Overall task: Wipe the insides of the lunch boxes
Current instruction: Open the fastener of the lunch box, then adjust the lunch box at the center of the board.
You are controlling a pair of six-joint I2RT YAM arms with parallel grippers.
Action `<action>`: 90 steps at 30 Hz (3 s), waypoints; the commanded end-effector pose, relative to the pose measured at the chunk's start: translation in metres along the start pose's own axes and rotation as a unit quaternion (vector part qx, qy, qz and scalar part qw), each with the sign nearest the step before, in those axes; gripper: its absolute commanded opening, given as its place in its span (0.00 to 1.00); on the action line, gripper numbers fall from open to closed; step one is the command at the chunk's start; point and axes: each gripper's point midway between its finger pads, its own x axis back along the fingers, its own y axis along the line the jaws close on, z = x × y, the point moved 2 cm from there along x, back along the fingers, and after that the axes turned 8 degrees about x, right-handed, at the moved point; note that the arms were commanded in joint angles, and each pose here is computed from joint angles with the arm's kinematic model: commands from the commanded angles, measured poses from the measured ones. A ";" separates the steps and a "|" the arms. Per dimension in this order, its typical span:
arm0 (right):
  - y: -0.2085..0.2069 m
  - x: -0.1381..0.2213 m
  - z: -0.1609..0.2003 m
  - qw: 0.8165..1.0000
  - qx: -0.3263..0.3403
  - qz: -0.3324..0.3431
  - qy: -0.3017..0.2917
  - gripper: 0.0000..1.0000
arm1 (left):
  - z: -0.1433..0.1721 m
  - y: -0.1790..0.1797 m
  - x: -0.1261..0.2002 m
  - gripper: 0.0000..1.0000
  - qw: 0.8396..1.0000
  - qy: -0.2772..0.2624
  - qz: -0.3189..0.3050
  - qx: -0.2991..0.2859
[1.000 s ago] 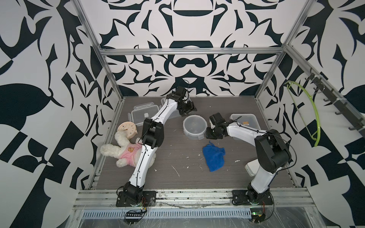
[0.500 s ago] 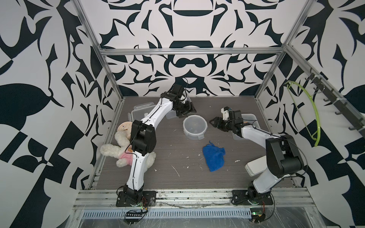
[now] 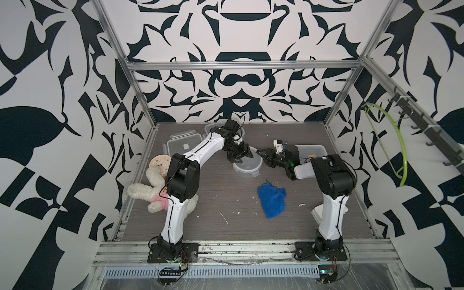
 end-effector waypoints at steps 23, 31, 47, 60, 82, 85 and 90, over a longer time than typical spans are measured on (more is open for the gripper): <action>0.013 0.025 0.028 0.992 0.046 0.113 0.041 0.00 | 0.000 0.089 -0.085 0.67 0.990 0.067 -0.097 0.073; 0.019 0.041 0.041 0.913 0.158 0.342 0.153 0.00 | 0.001 0.091 -0.091 0.67 0.991 0.074 -0.089 0.072; 0.076 0.019 -0.045 0.909 0.246 0.326 0.081 0.00 | -0.014 -0.035 0.095 0.70 0.991 -0.120 -0.034 -0.053; 0.038 -0.035 -0.042 0.902 0.248 0.332 0.120 0.00 | -0.039 0.082 0.076 0.76 0.981 -0.127 -0.103 0.101; 0.046 0.070 0.080 0.913 0.211 0.334 0.102 0.00 | -0.099 -0.050 -0.007 0.74 0.995 -0.076 0.063 0.030; 0.044 0.080 0.055 0.938 0.180 0.287 0.070 0.01 | -0.094 -0.063 0.013 0.74 0.993 -0.087 0.074 0.013; 0.062 0.059 0.024 0.975 0.155 0.151 0.058 0.39 | -0.058 -0.048 0.041 0.74 0.996 -0.086 0.032 0.006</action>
